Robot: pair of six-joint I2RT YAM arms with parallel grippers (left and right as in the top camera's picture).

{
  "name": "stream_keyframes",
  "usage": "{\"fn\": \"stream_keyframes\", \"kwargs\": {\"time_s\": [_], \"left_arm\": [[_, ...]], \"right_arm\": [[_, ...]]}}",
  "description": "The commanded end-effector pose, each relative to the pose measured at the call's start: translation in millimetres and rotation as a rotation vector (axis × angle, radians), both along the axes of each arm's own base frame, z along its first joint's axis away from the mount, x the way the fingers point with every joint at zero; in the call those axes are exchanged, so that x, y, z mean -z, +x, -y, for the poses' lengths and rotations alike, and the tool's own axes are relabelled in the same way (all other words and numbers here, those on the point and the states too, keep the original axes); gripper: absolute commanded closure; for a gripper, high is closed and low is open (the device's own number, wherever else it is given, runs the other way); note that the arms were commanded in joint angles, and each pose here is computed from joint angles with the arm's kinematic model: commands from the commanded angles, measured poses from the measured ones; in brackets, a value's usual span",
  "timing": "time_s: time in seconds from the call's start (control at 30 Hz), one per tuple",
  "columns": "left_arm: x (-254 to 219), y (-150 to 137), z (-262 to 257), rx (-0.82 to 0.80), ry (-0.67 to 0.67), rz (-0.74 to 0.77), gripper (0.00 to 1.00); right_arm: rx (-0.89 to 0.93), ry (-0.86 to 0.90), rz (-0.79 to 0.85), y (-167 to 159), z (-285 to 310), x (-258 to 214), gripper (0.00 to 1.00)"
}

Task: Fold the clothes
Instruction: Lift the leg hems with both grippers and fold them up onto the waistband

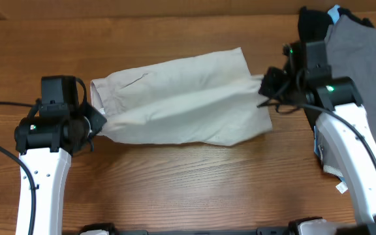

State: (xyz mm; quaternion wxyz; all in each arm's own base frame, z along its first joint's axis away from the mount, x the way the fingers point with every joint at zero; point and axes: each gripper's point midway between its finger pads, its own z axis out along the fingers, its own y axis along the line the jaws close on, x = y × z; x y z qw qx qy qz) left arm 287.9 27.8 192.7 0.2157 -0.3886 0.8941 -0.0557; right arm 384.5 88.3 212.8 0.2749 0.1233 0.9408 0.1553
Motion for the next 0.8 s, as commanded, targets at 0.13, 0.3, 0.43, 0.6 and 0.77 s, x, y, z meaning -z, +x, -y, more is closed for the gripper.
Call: {"fn": "stream_keyframes", "kwargs": {"time_s": [0.13, 0.3, 0.43, 0.6, 0.77], "left_arm": [[24, 49, -45, -0.138, 0.179, 0.018, 0.96], [42, 89, -53, -0.154, 0.199, 0.077, 0.96], [39, 126, -56, -0.164, 0.201, 0.196, 0.96], [36, 160, -59, -0.175, 0.202, 0.314, 0.96], [62, 179, -59, -0.170, 0.195, 0.312, 0.80]], "right_arm": [[0.024, -0.073, 0.159, 76, 17, 14, 0.96], [0.024, -0.067, 0.188, 108, 12, 41, 0.96], [0.028, -0.066, 0.188, 124, 10, 64, 0.96], [0.030, -0.063, 0.209, 141, 8, 84, 0.96], [0.030, -0.064, 0.206, 152, 7, 106, 0.96]]}}
